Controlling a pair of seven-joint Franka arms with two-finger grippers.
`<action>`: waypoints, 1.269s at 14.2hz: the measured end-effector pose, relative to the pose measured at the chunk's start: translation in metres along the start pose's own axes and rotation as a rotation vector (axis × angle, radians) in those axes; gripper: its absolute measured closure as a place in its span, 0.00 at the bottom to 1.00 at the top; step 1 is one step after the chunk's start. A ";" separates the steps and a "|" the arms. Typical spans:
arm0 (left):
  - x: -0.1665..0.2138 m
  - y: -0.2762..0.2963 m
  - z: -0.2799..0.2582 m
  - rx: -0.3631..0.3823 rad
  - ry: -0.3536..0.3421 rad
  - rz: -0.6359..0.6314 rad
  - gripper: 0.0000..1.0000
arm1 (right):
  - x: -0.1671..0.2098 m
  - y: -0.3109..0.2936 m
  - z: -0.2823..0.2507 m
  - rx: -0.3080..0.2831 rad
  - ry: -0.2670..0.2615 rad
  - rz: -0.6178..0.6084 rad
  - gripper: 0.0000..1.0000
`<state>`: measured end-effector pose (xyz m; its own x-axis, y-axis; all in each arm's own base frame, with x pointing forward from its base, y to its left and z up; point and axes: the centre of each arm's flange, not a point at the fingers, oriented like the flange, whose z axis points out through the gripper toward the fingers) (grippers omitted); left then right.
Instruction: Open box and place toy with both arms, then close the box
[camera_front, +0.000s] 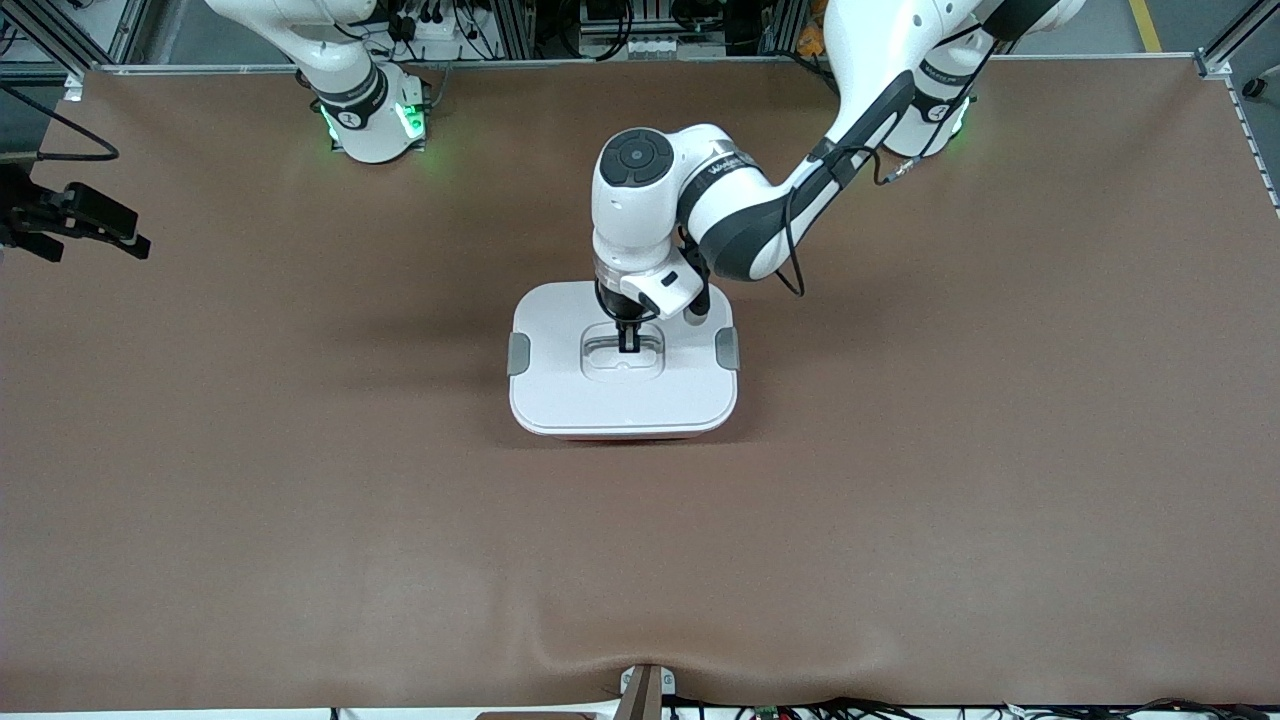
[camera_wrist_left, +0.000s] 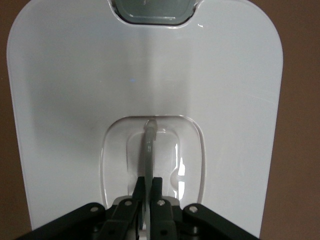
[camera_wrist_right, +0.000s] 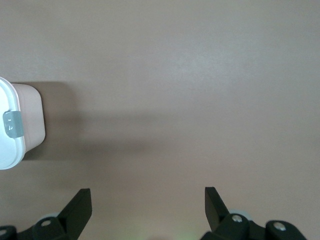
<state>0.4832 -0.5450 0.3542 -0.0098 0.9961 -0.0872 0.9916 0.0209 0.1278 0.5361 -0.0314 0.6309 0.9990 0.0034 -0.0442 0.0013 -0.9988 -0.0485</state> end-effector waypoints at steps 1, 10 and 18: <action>0.000 0.000 0.000 0.000 0.000 0.000 0.93 | 0.003 -0.001 0.002 0.006 0.000 -0.001 0.00; 0.000 0.001 0.000 0.000 -0.001 -0.028 0.93 | 0.015 0.009 -0.018 0.011 0.060 0.017 0.00; 0.000 0.001 0.002 0.001 -0.001 -0.046 0.93 | 0.015 0.007 -0.017 0.011 0.051 0.013 0.00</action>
<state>0.4847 -0.5450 0.3524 -0.0551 0.9941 -0.0937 0.9902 0.0665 0.1227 0.5522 -0.0394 0.6470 0.9999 -0.0124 0.0064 -0.0120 -0.9982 -0.0591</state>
